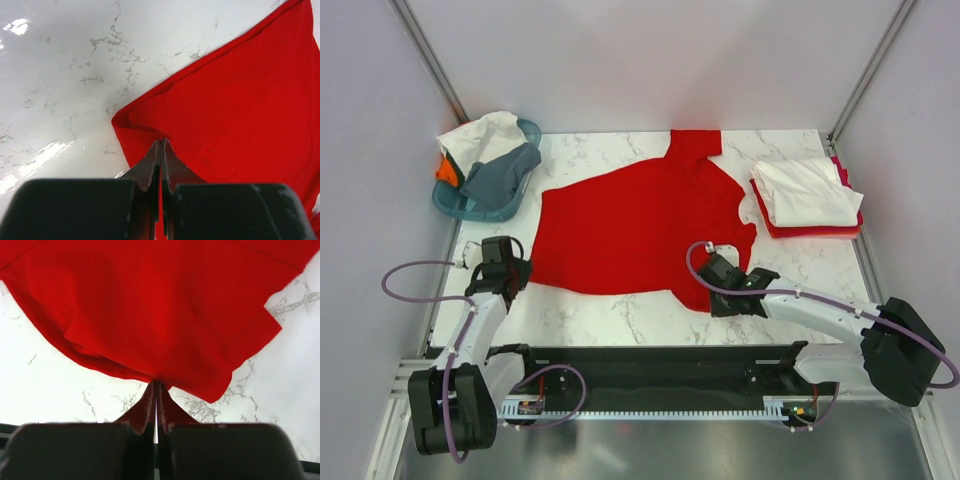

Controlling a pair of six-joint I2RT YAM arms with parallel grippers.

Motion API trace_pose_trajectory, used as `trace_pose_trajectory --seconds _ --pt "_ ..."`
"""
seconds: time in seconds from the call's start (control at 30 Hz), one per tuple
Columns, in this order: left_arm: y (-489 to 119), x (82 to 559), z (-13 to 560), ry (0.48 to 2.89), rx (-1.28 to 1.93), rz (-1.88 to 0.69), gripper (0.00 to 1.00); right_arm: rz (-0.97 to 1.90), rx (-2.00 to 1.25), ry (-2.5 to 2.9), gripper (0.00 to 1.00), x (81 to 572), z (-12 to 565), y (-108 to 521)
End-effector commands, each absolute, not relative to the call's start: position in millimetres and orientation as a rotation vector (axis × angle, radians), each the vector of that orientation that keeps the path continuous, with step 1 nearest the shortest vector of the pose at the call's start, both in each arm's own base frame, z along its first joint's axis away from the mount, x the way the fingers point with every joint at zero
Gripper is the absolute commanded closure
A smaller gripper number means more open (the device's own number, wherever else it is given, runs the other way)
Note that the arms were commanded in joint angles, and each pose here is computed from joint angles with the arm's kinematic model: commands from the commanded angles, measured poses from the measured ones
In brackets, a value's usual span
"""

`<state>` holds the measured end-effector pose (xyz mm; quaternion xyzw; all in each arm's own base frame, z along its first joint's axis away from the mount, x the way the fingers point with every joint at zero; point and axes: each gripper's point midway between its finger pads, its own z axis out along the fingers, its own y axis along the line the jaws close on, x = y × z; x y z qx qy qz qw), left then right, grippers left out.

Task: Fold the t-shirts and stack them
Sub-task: Flatten the tshirt out

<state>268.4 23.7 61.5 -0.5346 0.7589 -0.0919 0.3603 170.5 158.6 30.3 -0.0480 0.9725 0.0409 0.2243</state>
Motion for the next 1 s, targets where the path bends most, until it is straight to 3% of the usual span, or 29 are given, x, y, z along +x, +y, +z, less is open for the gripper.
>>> trace_pose_trajectory --seconds 0.0,0.23,0.5,0.57,0.6,0.63,0.7,0.97 --pt "27 280 79 1.923 -1.315 -0.244 0.98 0.186 -0.133 2.683 1.0 167 37 172" --pt "27 280 85 1.914 -1.311 -0.251 0.98 0.759 -0.167 2.65 1.0 148 103 244" --pt "27 280 90 1.905 -1.312 -0.255 0.98 1.099 -0.12 2.55 0.98 154 161 294" --pt "27 279 89 1.907 -1.315 -0.25 0.98 1.108 -0.105 2.537 0.49 156 162 296" --pt "27 279 89 1.908 -1.316 -0.251 0.98 1.075 -0.107 2.533 0.35 159 161 292" --pt "27 279 88 1.911 -1.315 -0.251 0.98 1.036 -0.1 2.538 0.32 160 156 287" --pt "27 280 89 1.911 -1.313 -0.251 0.98 0.933 -0.093 2.554 0.33 161 146 273" --pt "27 280 88 1.916 -1.316 -0.246 0.98 0.545 0.005 2.671 0.52 139 94 196"
